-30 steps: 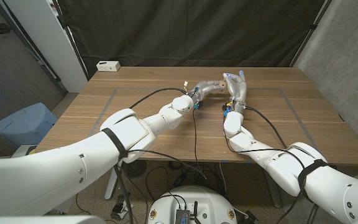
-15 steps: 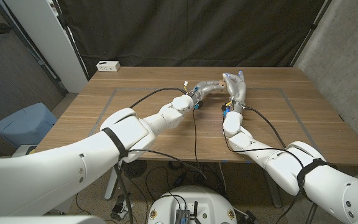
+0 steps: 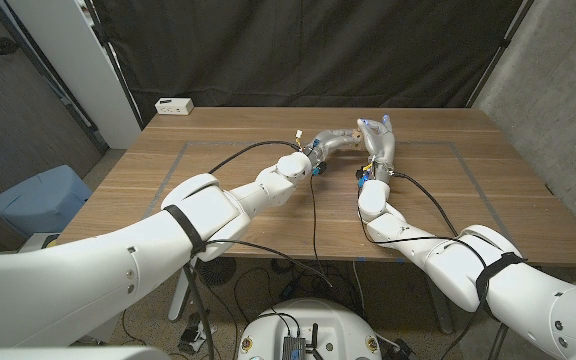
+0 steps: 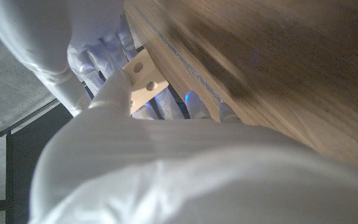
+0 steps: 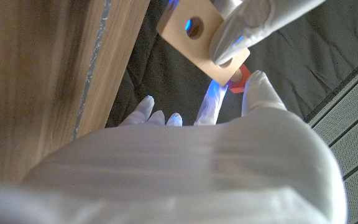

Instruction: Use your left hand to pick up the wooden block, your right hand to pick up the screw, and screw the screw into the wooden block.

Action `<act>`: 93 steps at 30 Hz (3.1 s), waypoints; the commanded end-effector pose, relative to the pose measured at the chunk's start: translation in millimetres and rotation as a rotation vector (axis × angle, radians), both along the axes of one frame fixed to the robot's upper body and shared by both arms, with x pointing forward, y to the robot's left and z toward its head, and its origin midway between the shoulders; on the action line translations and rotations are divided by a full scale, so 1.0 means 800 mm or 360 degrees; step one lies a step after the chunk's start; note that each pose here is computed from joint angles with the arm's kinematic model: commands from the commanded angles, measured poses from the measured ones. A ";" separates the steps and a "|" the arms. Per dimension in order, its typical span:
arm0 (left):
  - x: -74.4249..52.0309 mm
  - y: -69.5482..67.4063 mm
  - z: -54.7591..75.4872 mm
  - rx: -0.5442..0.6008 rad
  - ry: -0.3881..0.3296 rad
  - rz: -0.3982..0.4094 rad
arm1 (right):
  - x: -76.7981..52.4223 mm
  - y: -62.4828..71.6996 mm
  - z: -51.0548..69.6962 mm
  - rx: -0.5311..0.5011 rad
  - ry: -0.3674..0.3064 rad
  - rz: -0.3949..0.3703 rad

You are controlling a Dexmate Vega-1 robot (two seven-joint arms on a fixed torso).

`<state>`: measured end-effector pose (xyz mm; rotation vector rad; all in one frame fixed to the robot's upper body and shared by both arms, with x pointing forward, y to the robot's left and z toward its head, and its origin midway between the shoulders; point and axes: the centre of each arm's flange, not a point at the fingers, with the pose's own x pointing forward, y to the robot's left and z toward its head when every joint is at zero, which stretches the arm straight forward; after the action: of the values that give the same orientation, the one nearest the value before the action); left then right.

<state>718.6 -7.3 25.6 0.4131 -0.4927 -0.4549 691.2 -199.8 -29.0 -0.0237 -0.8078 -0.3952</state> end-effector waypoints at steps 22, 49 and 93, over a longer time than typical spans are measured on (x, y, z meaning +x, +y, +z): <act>-0.002 0.002 -0.002 -0.0023 -0.0028 -0.0015 | -0.004 -0.003 -0.007 0.0011 -0.0006 -0.0006; 0.000 0.002 -0.002 -0.0013 -0.0006 -0.0004 | -0.012 -0.006 -0.007 -0.0028 -0.0022 -0.0007; 0.000 0.004 -0.006 -0.0027 0.0007 -0.0002 | -0.013 -0.008 -0.010 -0.0111 -0.0004 -0.0005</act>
<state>718.4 -4.9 21.9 0.3973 -0.4971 -0.4530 681.4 -204.0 -37.9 -0.0768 -0.8200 -0.3715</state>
